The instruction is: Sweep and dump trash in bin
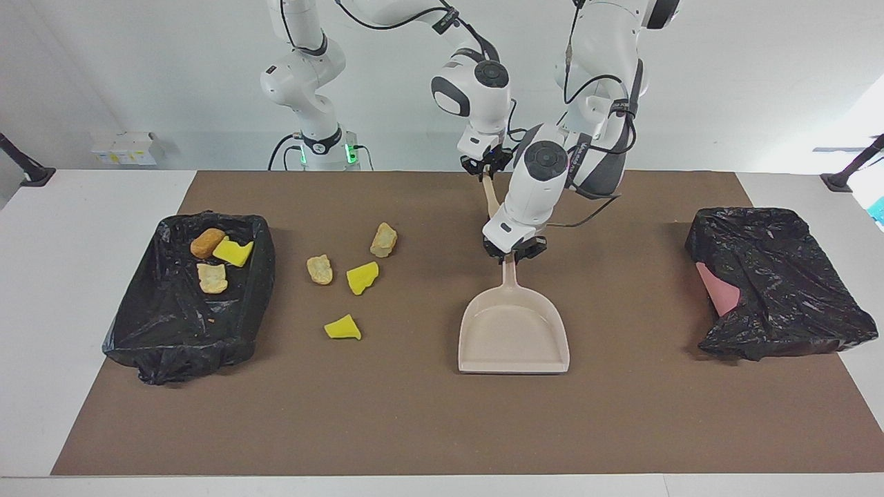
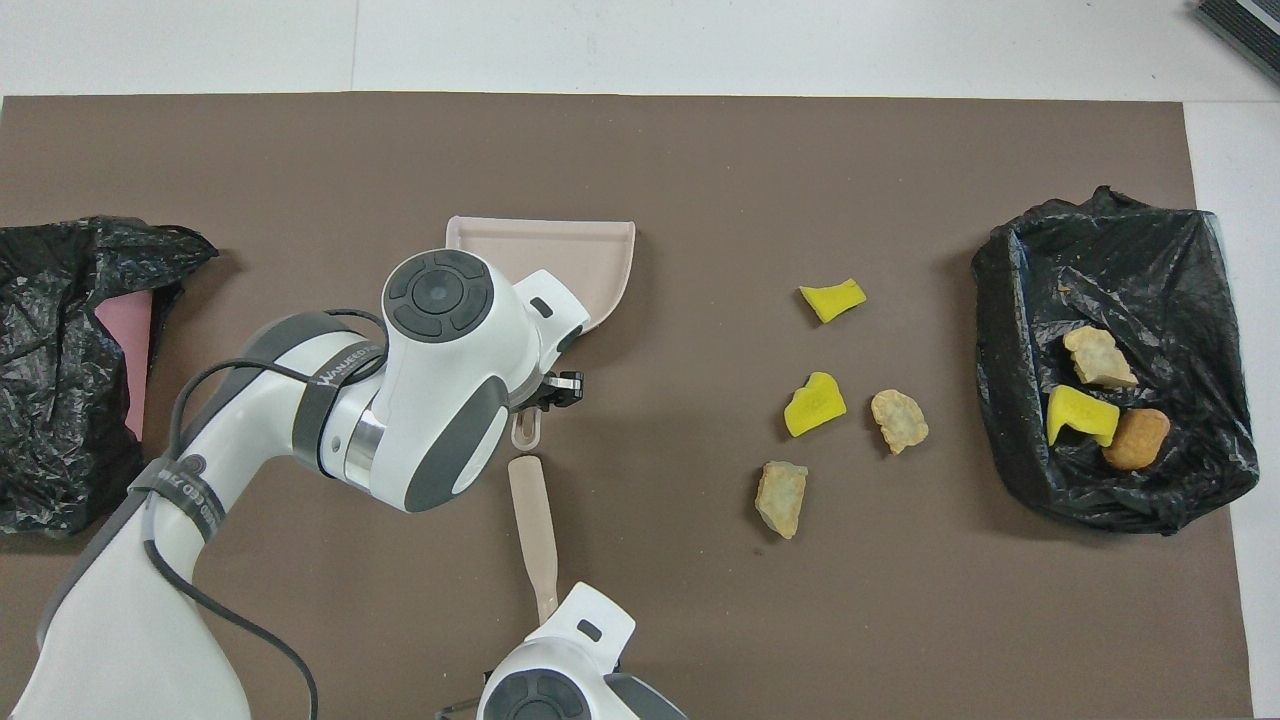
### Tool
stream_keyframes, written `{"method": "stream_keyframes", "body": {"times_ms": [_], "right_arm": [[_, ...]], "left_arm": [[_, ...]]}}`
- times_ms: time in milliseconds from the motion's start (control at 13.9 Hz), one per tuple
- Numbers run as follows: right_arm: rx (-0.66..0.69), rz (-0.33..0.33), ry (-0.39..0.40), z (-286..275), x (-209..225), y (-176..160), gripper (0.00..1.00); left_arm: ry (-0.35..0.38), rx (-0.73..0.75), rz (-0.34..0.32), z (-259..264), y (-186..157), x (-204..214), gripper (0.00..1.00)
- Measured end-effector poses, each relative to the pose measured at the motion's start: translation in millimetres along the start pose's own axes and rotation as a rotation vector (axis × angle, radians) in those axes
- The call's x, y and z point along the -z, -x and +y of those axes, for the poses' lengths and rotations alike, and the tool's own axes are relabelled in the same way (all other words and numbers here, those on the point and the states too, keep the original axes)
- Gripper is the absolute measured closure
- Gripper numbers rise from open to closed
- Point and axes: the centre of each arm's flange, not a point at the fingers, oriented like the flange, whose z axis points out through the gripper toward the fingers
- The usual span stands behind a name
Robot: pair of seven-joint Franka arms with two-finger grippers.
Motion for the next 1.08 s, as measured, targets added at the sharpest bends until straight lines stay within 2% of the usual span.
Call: {"method": "stream_keyframes", "body": {"times_ms": [216,360,504,721,865,1081], "right_arm": [[-0.006,-0.009,0.009,3.0,-0.3,-1.4,0.74],[-0.022,-0.048,0.046,13.5,3.2,-3.0,0.74],[-0.058,-0.085,0.079,36.4,25.1,-11.0,0.74],[-0.084,-0.120,0.118,99.0,84.4,-28.0,0.74],[-0.107,-0.115,0.201,144.4,112.1,-35.9,0.74],[-0.140,-0.113,0.339,186.3,119.1,-44.8,0.74]], "left_arm": [[-0.016,0.000,0.051,-10.8,-9.1,32.6,0.69],[-0.028,-0.032,0.068,-28.5,-11.4,56.3,0.69],[-0.035,-0.091,0.074,-56.4,-12.0,81.6,0.69],[-0.053,-0.230,0.035,-102.6,-3.6,112.6,0.69],[-0.075,-0.336,-0.007,-116.3,2.9,118.0,0.69],[-0.108,-0.500,-0.046,-122.4,5.6,116.3,0.69]]}}
